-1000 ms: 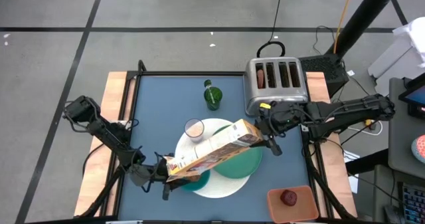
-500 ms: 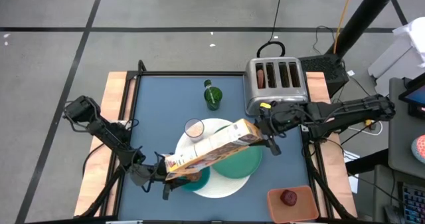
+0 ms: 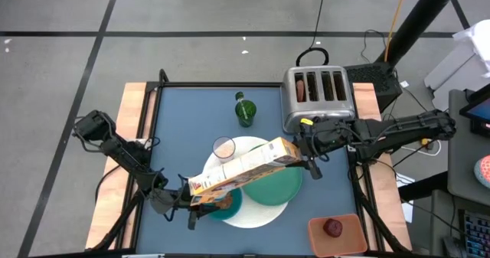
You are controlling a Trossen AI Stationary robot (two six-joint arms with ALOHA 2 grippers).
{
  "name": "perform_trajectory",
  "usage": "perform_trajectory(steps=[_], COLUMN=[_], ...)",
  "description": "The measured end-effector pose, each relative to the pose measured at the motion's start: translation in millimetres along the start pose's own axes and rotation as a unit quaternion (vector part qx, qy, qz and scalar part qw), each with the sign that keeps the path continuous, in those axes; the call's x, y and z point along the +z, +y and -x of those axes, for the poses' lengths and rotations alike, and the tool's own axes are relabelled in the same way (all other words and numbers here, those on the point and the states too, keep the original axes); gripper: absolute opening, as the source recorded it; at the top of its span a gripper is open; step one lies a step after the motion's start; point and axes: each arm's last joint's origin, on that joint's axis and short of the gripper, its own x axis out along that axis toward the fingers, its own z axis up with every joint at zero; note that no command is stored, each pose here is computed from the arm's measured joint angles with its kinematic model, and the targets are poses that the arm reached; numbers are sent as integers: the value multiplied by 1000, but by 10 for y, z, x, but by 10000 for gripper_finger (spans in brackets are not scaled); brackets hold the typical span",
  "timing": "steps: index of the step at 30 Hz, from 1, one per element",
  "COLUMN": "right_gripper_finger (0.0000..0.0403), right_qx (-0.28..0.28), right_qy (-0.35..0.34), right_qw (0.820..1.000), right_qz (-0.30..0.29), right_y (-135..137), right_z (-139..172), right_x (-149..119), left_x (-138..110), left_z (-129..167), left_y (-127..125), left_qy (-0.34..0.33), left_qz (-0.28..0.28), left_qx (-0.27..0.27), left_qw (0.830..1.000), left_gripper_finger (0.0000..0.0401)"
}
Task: Arrange a breakfast setting
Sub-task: Pour the cereal from the cereal box into the blue bowl
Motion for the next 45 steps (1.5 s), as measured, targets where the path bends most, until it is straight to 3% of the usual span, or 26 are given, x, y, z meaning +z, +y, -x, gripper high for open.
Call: perform_trajectory(steps=[17,25,30,45], right_gripper_finger=[199,199,199,199], right_qx=[35,36,44,38], right_qy=[14,2,32,30], right_qw=[999,999,998,999], right_qz=[1,3,-13,0], right_y=[88,93,127,144], right_z=[64,139,127,71], right_x=[66,188,139,147], left_x=[18,80,81,66], left_z=[1,-32,-36,-36], left_y=[-20,-4,3,10], left_qy=[-5,-24,-24,-16], left_qz=[32,23,24,21], left_qx=[-12,-13,-11,-9], left_qw=[999,999,999,1000], left_gripper_finger=[198,198,198,198])
